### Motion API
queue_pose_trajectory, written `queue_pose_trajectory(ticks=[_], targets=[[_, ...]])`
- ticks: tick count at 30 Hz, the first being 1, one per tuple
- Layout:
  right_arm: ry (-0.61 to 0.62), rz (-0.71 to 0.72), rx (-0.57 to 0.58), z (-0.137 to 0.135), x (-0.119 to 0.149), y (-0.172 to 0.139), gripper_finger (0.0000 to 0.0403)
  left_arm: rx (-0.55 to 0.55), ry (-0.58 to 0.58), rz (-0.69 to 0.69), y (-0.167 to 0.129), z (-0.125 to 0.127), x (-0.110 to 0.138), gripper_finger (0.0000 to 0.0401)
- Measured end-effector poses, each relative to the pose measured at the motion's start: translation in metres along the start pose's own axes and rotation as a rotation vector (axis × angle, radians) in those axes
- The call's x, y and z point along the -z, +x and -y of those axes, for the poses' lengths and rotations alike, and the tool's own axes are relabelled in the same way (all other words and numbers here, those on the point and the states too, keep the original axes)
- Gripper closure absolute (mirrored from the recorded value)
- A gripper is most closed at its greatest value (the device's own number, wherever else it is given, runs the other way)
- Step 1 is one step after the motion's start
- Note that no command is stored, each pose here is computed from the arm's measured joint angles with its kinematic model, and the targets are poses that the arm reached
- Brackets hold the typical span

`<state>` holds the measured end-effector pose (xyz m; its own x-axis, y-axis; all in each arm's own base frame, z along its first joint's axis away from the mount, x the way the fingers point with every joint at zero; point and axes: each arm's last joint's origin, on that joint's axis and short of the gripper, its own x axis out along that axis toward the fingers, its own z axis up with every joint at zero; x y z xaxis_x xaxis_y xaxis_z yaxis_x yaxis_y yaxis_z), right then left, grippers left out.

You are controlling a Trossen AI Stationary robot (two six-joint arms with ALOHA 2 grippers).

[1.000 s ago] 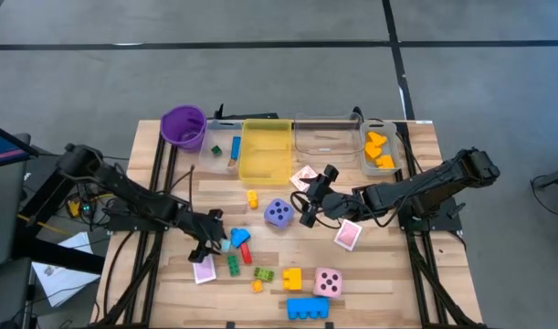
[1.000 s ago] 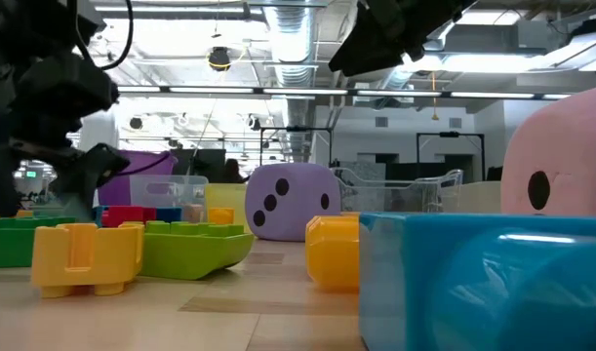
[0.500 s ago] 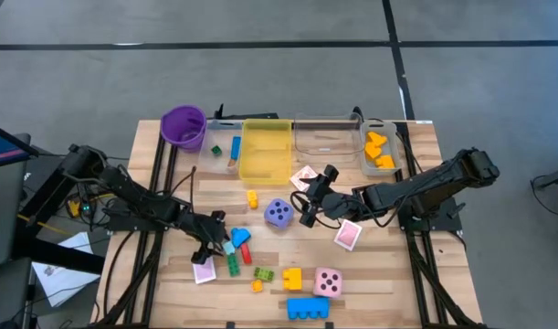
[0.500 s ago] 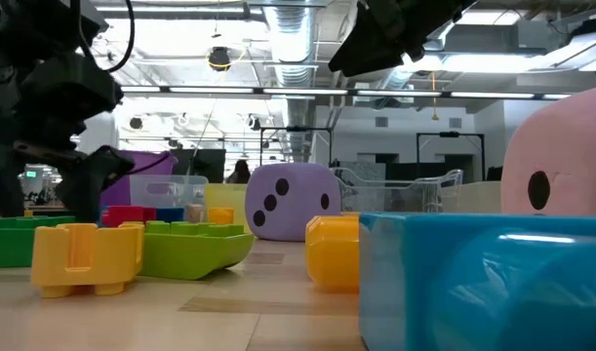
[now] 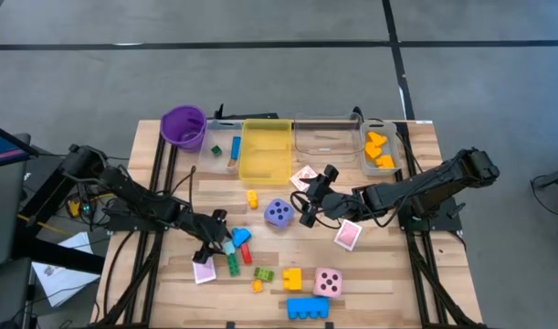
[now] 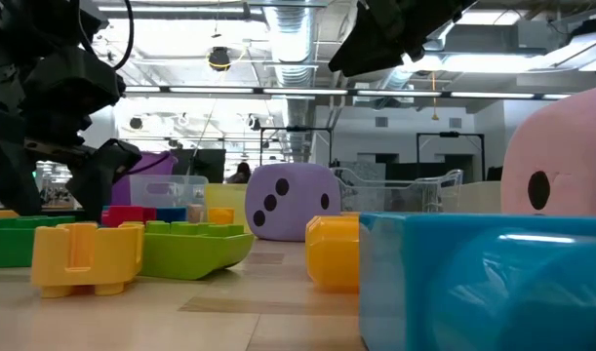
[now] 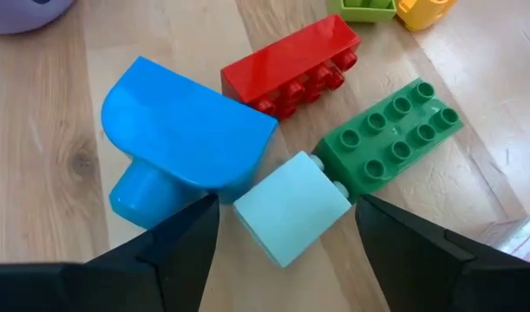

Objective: Pick & Place Toys
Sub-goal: Put the small light blue game piece into the white bin

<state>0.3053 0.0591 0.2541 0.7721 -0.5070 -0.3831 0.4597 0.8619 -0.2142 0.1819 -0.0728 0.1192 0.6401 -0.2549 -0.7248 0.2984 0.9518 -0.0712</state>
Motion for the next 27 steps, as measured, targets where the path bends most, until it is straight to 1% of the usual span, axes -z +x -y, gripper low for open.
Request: queue_pose_trajectory(ticks=[3, 7, 10, 23, 27], targets=[[-0.002, 0.000, 0.000, 0.000, 0.000, 0.000, 0.0186, 0.008, 0.000, -0.009, 0.003, 0.000, 0.001, 0.0136], [-0.002, 0.000, 0.000, 0.000, 0.000, 0.000, 0.0186, 0.075, -0.010, -0.040, 0.008, 0.002, 0.004, 0.0136], [-0.002, -0.001, 0.000, 0.000, 0.000, 0.000, 0.0186, 0.102, -0.013, -0.049, 0.010, 0.002, 0.005, 0.0136], [-0.003, -0.001, 0.000, 0.000, 0.000, 0.000, 0.0186, 0.118, -0.011, -0.055, 0.011, 0.004, 0.006, 0.0136], [-0.015, -0.014, 0.002, 0.000, 0.002, 0.000, 0.0186, 0.115, 0.034, -0.082, 0.012, 0.007, 0.009, 0.0136]])
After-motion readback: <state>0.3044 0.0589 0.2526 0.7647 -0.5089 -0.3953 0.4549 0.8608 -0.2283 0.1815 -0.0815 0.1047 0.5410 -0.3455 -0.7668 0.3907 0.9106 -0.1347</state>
